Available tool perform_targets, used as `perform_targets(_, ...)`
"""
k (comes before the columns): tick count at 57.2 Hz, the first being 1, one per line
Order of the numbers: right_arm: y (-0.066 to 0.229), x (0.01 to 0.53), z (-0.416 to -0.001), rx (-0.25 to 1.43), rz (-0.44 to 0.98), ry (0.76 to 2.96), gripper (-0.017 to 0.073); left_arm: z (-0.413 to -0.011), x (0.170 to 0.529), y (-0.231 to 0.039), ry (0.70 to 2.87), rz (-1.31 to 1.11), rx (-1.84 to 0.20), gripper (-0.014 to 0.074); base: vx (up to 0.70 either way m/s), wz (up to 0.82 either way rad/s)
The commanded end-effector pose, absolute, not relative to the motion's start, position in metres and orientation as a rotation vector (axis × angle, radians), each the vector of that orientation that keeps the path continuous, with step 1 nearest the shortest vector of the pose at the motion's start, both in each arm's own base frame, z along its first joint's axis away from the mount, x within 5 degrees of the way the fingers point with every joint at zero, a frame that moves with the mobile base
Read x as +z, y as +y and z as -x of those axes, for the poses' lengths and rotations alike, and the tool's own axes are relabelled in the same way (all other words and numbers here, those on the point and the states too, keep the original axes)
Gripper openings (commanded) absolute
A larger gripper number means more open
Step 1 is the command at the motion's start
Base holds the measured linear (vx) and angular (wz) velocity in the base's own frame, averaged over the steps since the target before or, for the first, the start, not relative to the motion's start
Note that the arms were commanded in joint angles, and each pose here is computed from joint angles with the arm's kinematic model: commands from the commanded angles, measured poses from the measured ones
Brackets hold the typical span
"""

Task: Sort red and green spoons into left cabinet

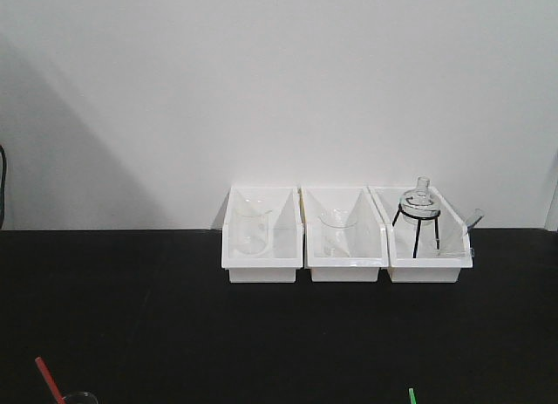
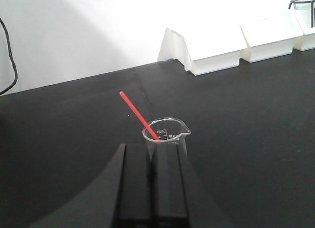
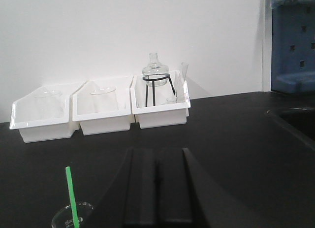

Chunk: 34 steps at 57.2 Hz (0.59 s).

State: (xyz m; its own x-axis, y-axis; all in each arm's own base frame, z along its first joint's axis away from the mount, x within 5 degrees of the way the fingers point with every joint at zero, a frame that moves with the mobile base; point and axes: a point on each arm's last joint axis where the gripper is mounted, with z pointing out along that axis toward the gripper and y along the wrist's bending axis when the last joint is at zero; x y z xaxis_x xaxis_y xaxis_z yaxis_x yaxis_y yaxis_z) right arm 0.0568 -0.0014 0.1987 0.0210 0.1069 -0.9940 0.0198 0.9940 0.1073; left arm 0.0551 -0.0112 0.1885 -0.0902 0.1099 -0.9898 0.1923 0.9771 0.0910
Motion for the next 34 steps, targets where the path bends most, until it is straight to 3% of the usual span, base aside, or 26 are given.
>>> perform_targets(1,-0.0011,0.2045,-0.0562,0.067,-0.091,1.468,-0.0004,-0.0551,0.1909,-0.0103,1.587,-0.206,-0.072,-0.0007,0.00,0.00)
perform_targets(34,-0.0011,0.2045,-0.0562,0.067,-0.091,1.468,-0.0004,-0.0551,0.1909,-0.0103,1.587,-0.206,-0.072,-0.0007,0.00,0.00)
